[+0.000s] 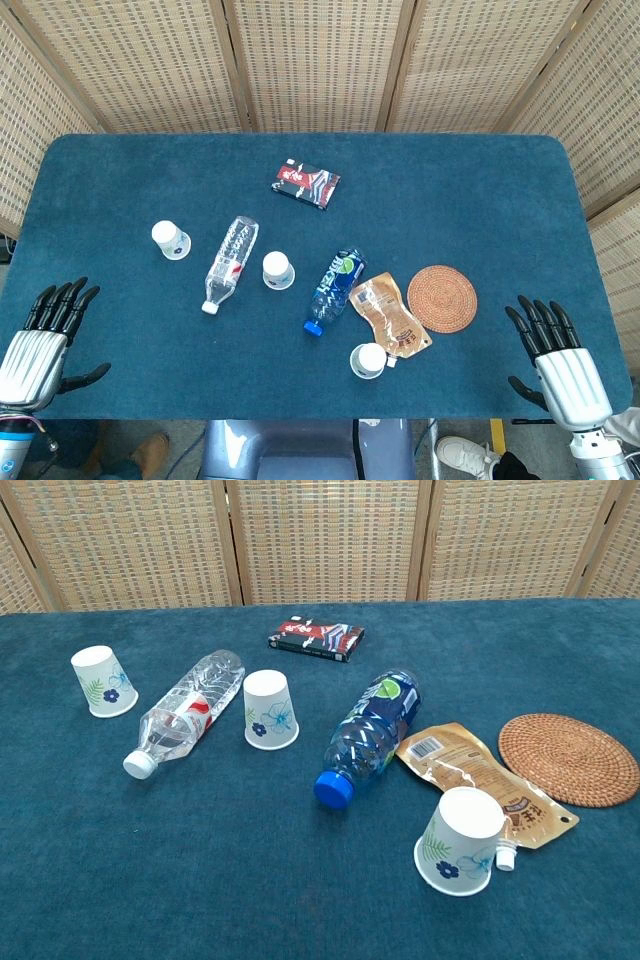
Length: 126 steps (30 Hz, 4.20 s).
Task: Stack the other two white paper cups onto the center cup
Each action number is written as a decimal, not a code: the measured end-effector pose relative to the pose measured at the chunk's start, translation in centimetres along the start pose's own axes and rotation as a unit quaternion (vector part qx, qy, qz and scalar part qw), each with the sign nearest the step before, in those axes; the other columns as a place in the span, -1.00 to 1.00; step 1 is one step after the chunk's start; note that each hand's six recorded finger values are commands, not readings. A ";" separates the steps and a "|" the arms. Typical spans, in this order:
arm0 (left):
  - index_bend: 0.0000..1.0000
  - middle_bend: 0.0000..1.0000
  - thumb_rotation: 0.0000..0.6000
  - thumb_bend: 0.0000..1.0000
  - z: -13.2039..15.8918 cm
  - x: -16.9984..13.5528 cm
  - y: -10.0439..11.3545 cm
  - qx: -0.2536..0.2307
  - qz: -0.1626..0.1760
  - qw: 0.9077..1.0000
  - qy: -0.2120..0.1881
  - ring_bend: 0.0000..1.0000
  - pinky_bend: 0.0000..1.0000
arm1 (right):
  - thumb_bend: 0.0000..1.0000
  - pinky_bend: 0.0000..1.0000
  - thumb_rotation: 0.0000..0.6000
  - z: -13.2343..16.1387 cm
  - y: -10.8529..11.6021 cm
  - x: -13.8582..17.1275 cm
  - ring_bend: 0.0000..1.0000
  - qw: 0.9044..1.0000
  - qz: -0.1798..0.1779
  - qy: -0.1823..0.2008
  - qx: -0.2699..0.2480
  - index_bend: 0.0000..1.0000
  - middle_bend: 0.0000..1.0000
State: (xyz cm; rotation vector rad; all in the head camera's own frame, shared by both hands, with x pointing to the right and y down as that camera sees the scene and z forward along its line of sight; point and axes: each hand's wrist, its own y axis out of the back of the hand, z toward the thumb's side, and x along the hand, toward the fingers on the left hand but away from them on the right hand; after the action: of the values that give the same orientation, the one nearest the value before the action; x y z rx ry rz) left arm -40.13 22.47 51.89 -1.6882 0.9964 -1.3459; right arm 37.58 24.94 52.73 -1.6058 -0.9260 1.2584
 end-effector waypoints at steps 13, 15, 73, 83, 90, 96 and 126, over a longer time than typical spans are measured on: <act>-1.00 -1.00 1.00 -1.00 -0.1 0.3 -0.3 0.001 -0.004 1.000 0.009 -1.00 -1.00 | -1.00 -1.00 1.00 1.3 -1.6 -1.3 -1.00 0.999 0.034 0.032 -0.003 -0.99 -1.00; -1.00 -1.00 1.00 -1.00 -0.1 0.6 -0.5 0.003 -0.007 1.000 0.011 -1.00 -1.00 | -1.00 -1.00 1.00 1.8 -2.1 -2.1 -1.00 0.998 0.050 0.049 -0.009 -0.96 -0.97; -1.00 -1.00 1.00 -1.00 -1.5 2.5 -1.8 0.002 -0.047 0.998 0.048 -1.00 -1.00 | 0.07 0.18 1.00 16.9 -6.9 -14.3 -0.08 0.961 0.144 0.234 -0.032 -0.11 0.04; -1.00 -1.00 1.00 -1.00 -2.2 3.7 -1.7 0.005 -0.042 0.997 0.068 -1.00 -1.00 | 0.09 0.18 1.00 20.5 -1.2 -21.1 -0.08 0.969 0.085 0.232 -0.023 -0.12 0.04; -1.00 -1.00 1.00 -1.00 -2.9 4.6 -1.9 0.007 -0.040 0.995 0.089 -1.00 -1.00 | 0.09 0.18 1.00 25.3 -1.7 -26.7 -0.08 0.969 0.104 0.222 -0.014 -0.12 0.04; -1.00 -1.00 1.00 -1.00 -3.4 5.0 -2.2 0.003 -0.049 0.994 0.100 -1.00 -1.00 | 0.09 0.18 1.00 29.7 -3.3 -30.1 -0.08 0.969 0.122 0.214 0.003 -0.12 0.04; -1.00 -1.00 1.00 -1.00 -4.0 5.2 -2.1 -0.010 -0.063 0.993 0.103 -1.00 -1.00 | -1.00 -1.00 1.00 32.3 -3.6 -30.7 -1.00 0.971 0.137 0.196 0.022 -1.00 -1.00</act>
State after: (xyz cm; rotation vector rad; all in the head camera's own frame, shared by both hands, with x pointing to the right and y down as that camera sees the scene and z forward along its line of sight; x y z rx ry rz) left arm -43.04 18.30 56.57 -1.6747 1.0354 -1.6246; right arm -0.58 3.93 62.62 -1.9045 -0.4366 1.0727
